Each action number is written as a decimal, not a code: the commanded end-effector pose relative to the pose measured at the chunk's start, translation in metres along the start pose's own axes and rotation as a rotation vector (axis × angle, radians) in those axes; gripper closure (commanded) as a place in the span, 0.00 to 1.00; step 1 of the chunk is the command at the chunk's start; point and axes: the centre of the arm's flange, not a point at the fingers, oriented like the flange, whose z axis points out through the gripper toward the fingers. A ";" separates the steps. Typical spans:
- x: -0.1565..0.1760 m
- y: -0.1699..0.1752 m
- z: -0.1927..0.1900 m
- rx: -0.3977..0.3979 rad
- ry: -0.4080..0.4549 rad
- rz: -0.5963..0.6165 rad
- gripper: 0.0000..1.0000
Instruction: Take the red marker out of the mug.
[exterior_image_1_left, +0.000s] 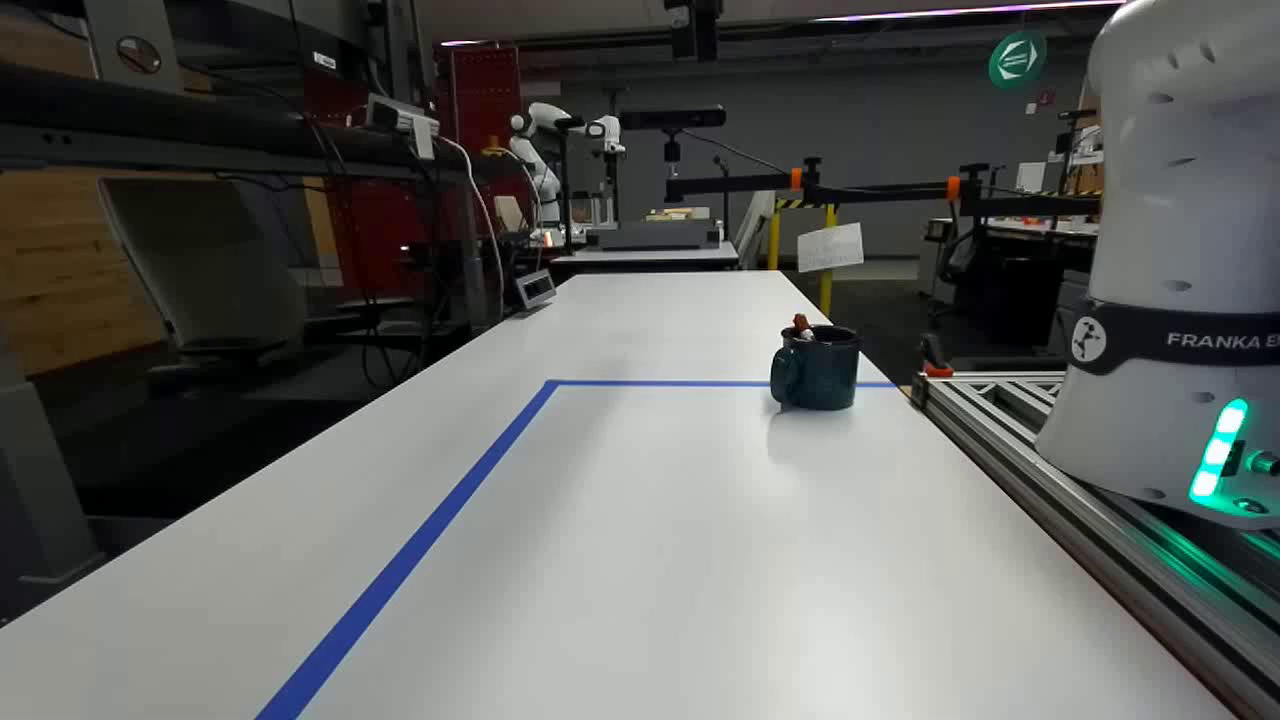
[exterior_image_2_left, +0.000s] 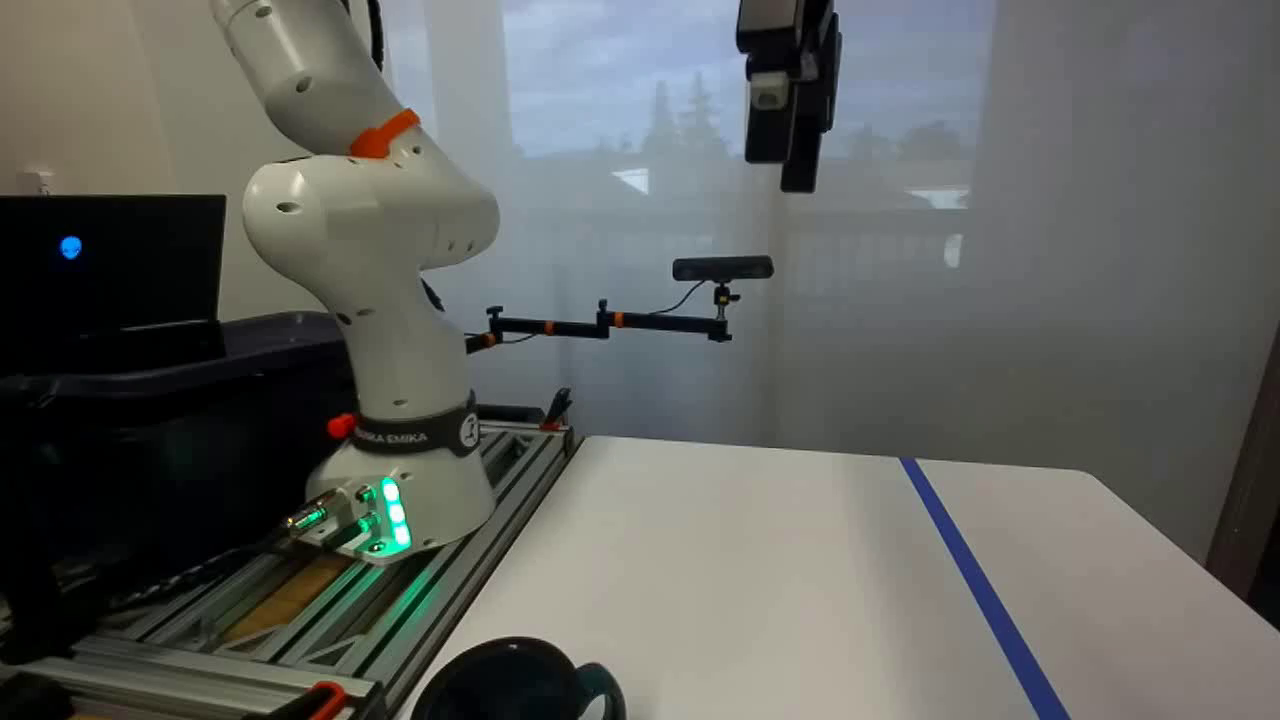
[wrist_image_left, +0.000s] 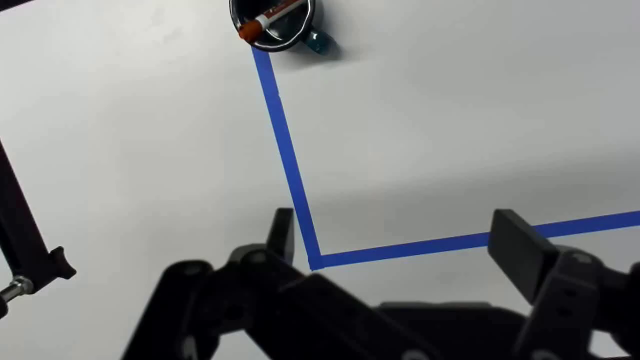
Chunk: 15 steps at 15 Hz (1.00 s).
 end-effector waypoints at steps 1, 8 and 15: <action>0.000 0.000 0.000 0.000 0.001 0.000 0.00; 0.005 0.008 0.020 0.086 -0.005 0.049 0.00; 0.005 0.042 0.145 0.291 -0.119 0.239 0.00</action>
